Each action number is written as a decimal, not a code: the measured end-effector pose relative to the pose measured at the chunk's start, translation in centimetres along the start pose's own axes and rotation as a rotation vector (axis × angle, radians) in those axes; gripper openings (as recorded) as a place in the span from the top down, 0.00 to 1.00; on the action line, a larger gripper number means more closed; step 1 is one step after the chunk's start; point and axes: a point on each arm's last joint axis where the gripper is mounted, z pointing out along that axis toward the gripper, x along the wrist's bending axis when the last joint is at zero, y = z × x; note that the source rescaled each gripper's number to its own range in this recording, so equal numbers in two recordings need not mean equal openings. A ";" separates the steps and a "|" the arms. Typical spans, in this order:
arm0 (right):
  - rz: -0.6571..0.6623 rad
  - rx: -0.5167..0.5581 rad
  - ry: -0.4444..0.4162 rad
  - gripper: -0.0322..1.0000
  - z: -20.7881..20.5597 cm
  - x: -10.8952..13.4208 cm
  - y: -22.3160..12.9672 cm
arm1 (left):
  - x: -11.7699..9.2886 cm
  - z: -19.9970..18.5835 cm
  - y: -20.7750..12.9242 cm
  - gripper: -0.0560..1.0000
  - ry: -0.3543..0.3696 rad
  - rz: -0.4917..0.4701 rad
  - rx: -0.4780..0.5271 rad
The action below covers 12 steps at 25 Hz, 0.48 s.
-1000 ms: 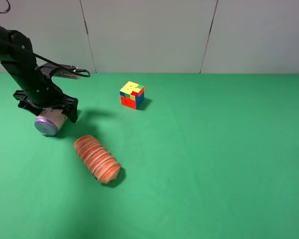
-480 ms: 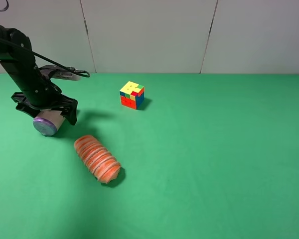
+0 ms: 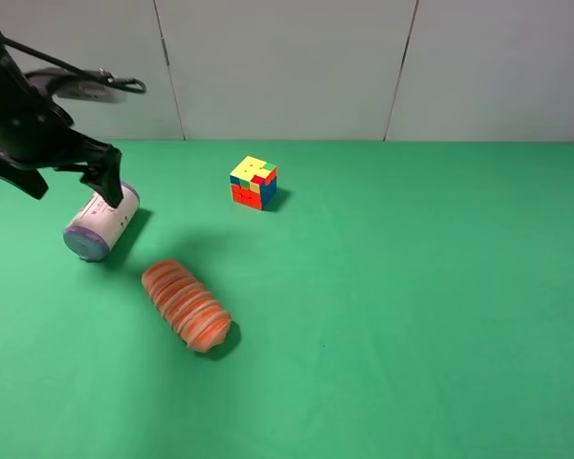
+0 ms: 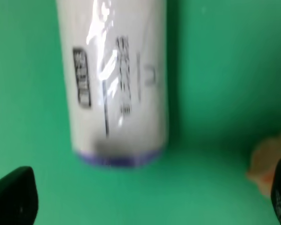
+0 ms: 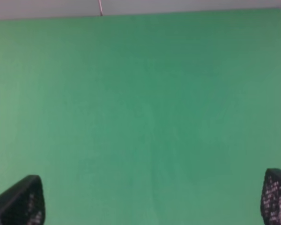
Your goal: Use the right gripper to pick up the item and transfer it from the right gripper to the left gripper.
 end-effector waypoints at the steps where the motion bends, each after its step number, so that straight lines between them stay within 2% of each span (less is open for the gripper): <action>1: 0.000 -0.001 0.000 0.00 0.0 0.0 0.0 | -0.1 -1.1 -0.4 0.00 0.000 -0.006 -0.011; 7: 0.000 -0.001 0.000 0.00 0.0 0.0 0.0 | -0.4 -8.0 -3.4 0.00 0.008 -0.008 -0.113; 12: 0.000 -0.001 0.000 0.00 0.0 0.0 0.0 | -0.8 -13.8 -7.5 0.00 0.012 0.001 -0.247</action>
